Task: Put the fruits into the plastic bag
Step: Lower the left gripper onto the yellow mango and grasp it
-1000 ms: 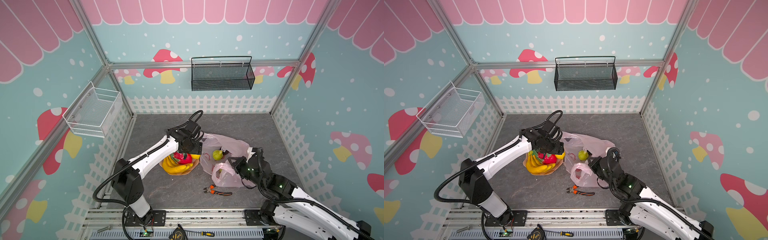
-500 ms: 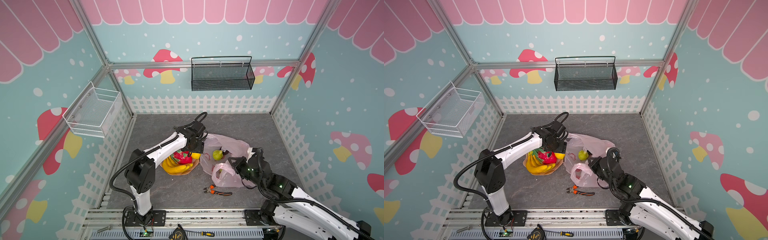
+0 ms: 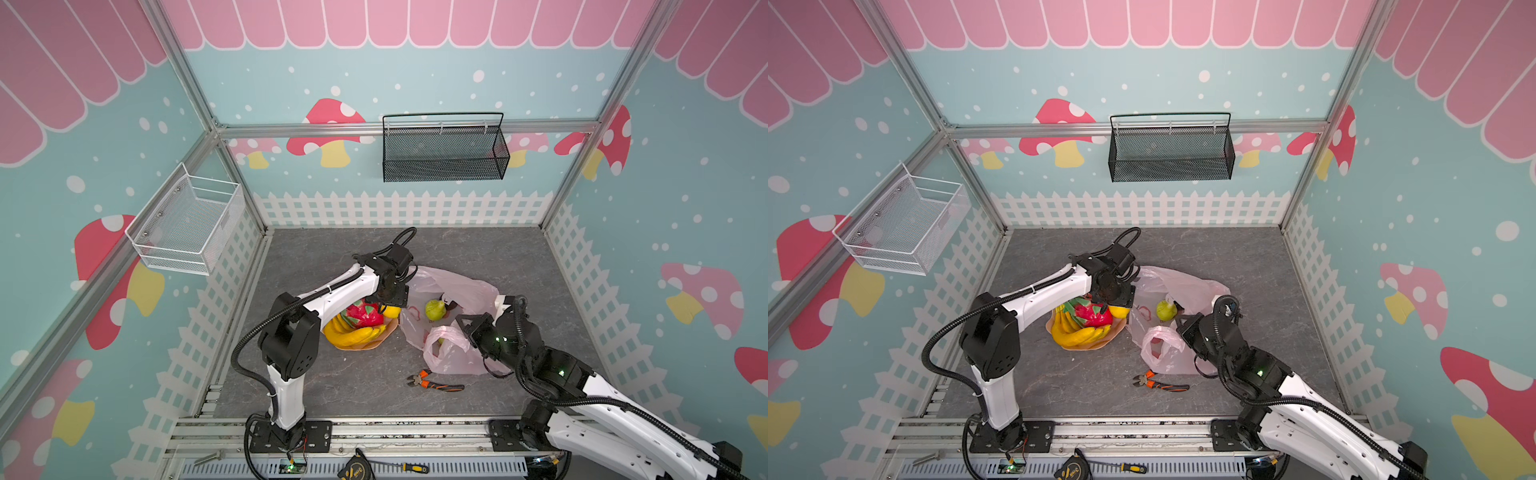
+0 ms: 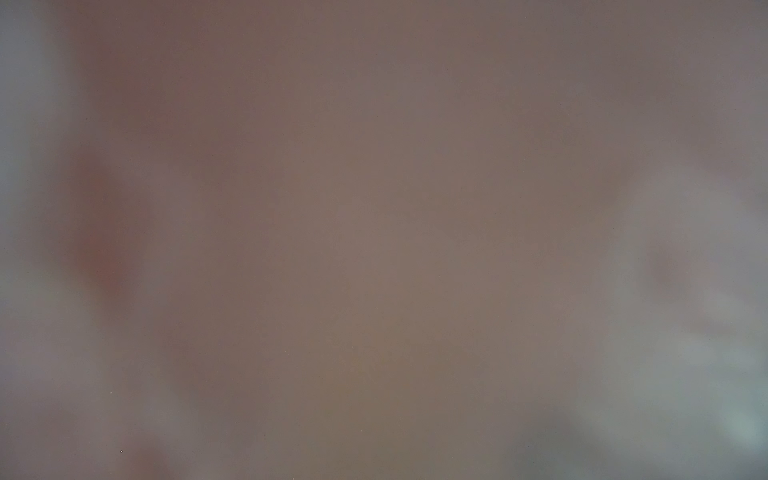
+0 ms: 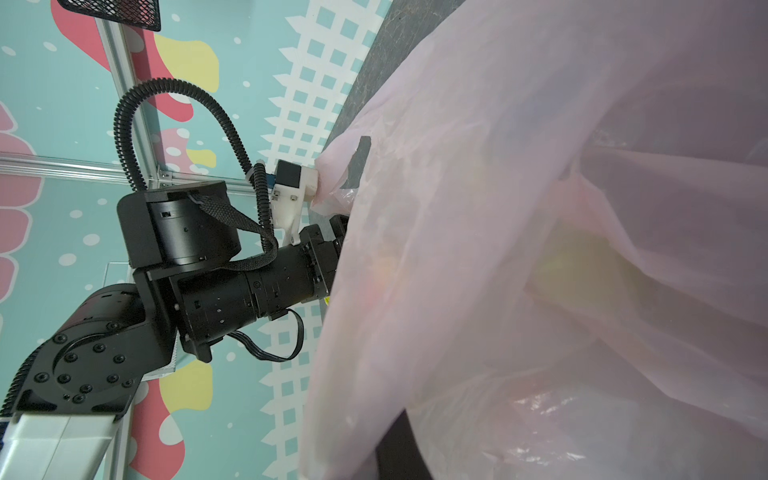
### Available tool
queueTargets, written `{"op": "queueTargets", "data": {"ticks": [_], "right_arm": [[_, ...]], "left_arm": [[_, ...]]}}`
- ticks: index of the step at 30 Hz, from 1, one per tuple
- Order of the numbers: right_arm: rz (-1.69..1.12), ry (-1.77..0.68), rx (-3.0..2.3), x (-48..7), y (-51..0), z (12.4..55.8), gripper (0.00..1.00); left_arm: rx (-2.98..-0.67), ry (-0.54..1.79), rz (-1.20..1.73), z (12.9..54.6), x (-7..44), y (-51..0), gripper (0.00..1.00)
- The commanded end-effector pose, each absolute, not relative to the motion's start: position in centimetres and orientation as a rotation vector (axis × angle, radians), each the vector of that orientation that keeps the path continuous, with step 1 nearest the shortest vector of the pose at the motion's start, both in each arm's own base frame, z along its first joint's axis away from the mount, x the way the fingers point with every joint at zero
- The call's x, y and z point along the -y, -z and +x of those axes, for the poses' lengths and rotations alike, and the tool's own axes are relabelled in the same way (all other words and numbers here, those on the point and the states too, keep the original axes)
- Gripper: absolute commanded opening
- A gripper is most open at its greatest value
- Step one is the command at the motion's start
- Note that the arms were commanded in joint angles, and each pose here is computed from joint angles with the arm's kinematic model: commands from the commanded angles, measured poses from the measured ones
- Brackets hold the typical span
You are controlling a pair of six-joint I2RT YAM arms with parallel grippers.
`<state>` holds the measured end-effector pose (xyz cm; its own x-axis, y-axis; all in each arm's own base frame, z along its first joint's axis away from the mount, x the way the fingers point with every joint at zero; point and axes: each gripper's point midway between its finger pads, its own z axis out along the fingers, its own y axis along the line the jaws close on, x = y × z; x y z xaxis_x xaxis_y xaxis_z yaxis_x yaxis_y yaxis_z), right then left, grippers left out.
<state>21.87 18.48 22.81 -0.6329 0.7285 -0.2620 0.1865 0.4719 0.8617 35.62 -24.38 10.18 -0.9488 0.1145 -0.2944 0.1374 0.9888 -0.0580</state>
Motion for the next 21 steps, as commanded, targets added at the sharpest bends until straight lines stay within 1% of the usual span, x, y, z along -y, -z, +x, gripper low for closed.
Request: {"op": "queueTargets", "data": {"ticks": [1,9,13,19,21], "right_arm": [[0.772,-1.134,-2.058,-18.2,-24.1,22.1,0.0],[0.769,-1.134,-2.061,-18.3,-24.1,22.2,0.0],[0.771,-1.136,-2.061,-18.2,-24.1,22.1,0.0],[0.77,-1.134,-2.062,-18.2,-24.1,22.1,0.0],[0.772,-1.133,-2.062,-18.2,-24.1,22.1,0.0]], "left_arm": [[-2.833,0.11,0.207,36.0,24.4,-10.1,0.76],[-2.806,0.151,0.205,35.9,24.6,-11.5,0.58],[-2.775,0.204,0.197,35.7,24.8,-13.3,0.57],[-2.69,0.288,0.176,35.4,24.8,-18.0,0.53],[-2.667,0.328,0.172,35.0,24.9,-19.6,0.53]]}}
